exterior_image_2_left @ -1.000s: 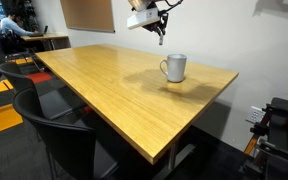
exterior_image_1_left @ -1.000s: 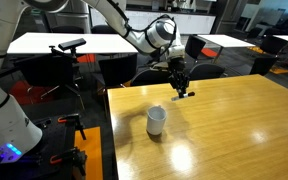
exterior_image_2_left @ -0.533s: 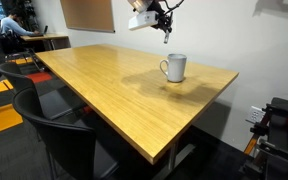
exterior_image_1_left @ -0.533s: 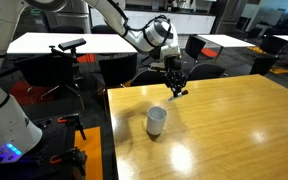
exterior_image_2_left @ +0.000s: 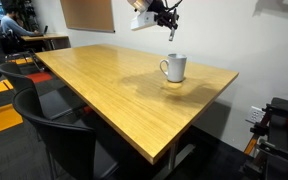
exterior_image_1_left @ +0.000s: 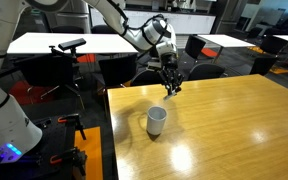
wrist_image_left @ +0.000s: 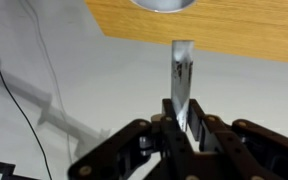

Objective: Put the marker inside the mug

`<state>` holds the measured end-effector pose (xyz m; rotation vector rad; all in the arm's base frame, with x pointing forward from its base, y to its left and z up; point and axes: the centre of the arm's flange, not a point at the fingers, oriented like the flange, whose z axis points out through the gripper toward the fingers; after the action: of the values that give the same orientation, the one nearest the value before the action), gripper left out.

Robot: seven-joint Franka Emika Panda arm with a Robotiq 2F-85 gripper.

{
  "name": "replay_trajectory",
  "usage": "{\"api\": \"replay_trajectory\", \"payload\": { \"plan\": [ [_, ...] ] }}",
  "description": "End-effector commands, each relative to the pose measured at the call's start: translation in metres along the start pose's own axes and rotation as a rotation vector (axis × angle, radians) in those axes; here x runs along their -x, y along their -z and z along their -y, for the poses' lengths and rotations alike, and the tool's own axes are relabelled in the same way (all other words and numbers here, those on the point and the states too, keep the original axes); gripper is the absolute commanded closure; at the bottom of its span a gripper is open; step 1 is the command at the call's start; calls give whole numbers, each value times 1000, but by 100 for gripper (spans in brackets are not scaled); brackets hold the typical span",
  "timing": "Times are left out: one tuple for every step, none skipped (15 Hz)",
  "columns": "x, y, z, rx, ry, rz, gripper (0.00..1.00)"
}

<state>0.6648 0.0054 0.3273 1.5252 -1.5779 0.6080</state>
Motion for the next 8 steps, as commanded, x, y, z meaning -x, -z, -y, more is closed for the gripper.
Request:
{"api": "replay_trajectory", "payload": {
  "plan": [
    [0,-1,0,1,1,0,81],
    [0,-1,0,2,1,0,81],
    [0,-1,0,2,0,0,95],
    [2,-1,3,-8,-1,1,95],
    [4,1,4,-13,1,-2,95],
    [6,3,4,-17,1,-8,95],
    [9,5,3,-22,2,-19,95],
    [11,8,3,-26,5,-28,95]
  ]
}}
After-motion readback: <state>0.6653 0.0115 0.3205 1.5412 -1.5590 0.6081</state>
